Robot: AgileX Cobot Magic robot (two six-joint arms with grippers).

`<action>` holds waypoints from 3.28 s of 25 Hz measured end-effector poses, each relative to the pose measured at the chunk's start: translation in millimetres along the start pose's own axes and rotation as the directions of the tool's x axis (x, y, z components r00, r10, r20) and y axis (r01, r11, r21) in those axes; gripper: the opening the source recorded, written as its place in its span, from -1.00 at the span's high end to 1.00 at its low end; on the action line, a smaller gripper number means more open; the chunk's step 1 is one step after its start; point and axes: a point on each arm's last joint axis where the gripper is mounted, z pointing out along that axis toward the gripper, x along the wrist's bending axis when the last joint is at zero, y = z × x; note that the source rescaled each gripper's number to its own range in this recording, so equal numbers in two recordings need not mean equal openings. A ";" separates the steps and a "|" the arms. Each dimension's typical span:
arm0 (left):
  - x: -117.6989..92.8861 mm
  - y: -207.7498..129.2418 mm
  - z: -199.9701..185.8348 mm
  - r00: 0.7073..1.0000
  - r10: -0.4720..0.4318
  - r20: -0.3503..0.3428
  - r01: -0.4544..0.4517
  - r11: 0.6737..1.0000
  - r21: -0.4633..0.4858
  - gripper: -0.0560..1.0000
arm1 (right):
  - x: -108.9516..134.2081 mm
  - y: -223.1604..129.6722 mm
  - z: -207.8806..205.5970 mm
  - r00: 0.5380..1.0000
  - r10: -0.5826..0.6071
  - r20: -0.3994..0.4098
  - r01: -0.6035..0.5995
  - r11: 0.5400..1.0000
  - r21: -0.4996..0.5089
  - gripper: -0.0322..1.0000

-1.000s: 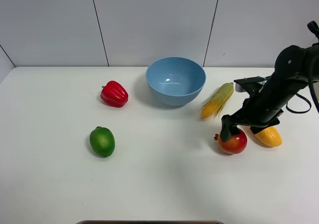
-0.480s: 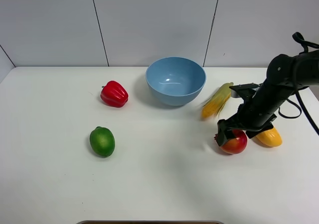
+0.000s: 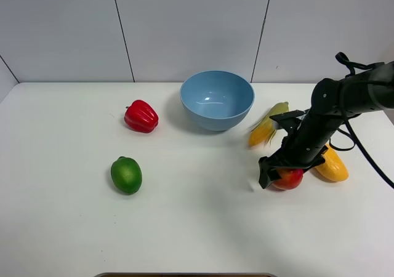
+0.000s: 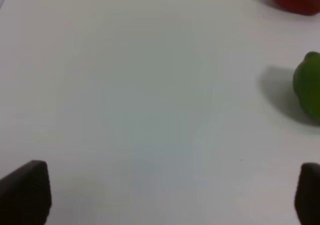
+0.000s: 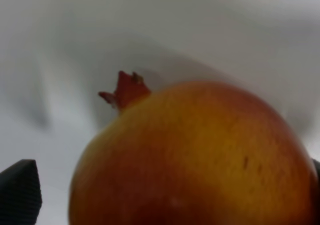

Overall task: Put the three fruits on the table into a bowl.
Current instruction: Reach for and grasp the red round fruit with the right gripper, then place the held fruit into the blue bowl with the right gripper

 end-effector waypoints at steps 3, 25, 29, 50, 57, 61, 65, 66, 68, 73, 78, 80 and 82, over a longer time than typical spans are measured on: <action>0.0 0.0 0.0 1.000 0.000 0.000 0.000 1.000 0.000 -1.00 | -1.4 0.2 4.1 1.000 0.008 0.007 -0.008 1.000 0.007 -1.00; 0.0 -0.1 -0.1 1.000 0.000 0.000 0.000 1.000 -0.001 -1.00 | -6.7 1.2 6.3 0.997 0.042 0.059 -0.042 0.999 -0.002 -0.71; 0.0 -0.1 -0.1 1.000 0.000 0.000 0.000 1.000 -0.001 -1.00 | -6.7 1.2 6.3 0.997 0.042 0.059 -0.042 0.999 -0.002 -0.46; 0.0 -0.1 -0.1 1.000 0.000 0.000 0.000 1.000 -0.001 -1.00 | -6.6 0.8 6.3 0.997 0.042 0.058 -0.042 0.999 0.002 0.19; 0.0 -0.1 -0.1 1.000 0.000 0.000 0.000 1.000 -0.001 -1.00 | -6.9 2.1 6.3 0.997 0.042 0.061 -0.042 0.999 -0.012 0.19; 0.0 -0.1 -0.1 1.000 0.000 0.000 0.000 1.000 -0.001 -1.00 | -6.9 2.4 6.3 0.997 0.042 0.062 -0.042 0.999 -0.015 0.19; 0.0 -0.1 -0.1 1.000 0.000 0.000 0.000 1.000 -0.001 -1.00 | -6.9 2.4 5.9 0.997 0.042 0.062 -0.041 0.999 -0.016 0.19; 0.0 -0.1 -0.1 1.000 0.000 0.000 0.000 1.000 -0.001 -1.00 | -6.8 2.5 5.2 0.997 0.042 0.062 -0.041 0.999 -0.019 0.19; 0.0 -0.1 -0.1 1.000 0.000 0.000 0.000 1.000 -0.001 -1.00 | -5.8 3.1 -1.0 0.997 0.040 0.064 -0.037 0.999 -0.039 0.19; 0.0 -0.1 -0.1 1.000 0.000 0.000 0.000 1.000 -0.001 -1.00 | 0.3 3.5 -35.1 0.997 0.029 0.073 -0.018 0.989 -0.146 0.19; 0.0 -0.1 -0.1 1.000 0.000 0.000 0.000 1.000 -0.001 -1.00 | 9.3 -0.4 -74.7 0.997 0.034 0.063 -0.015 0.961 -0.277 0.19; 0.0 -0.1 -0.1 1.000 0.000 0.000 0.000 1.000 -0.001 -1.00 | 13.0 -1.2 -90.0 0.998 0.036 0.054 -0.016 0.947 -0.322 0.19; 0.0 -0.1 -0.1 1.000 0.000 0.000 0.000 1.000 -0.001 -1.00 | 15.6 4.4 -105.9 0.998 0.027 0.053 -0.007 0.934 -0.358 0.19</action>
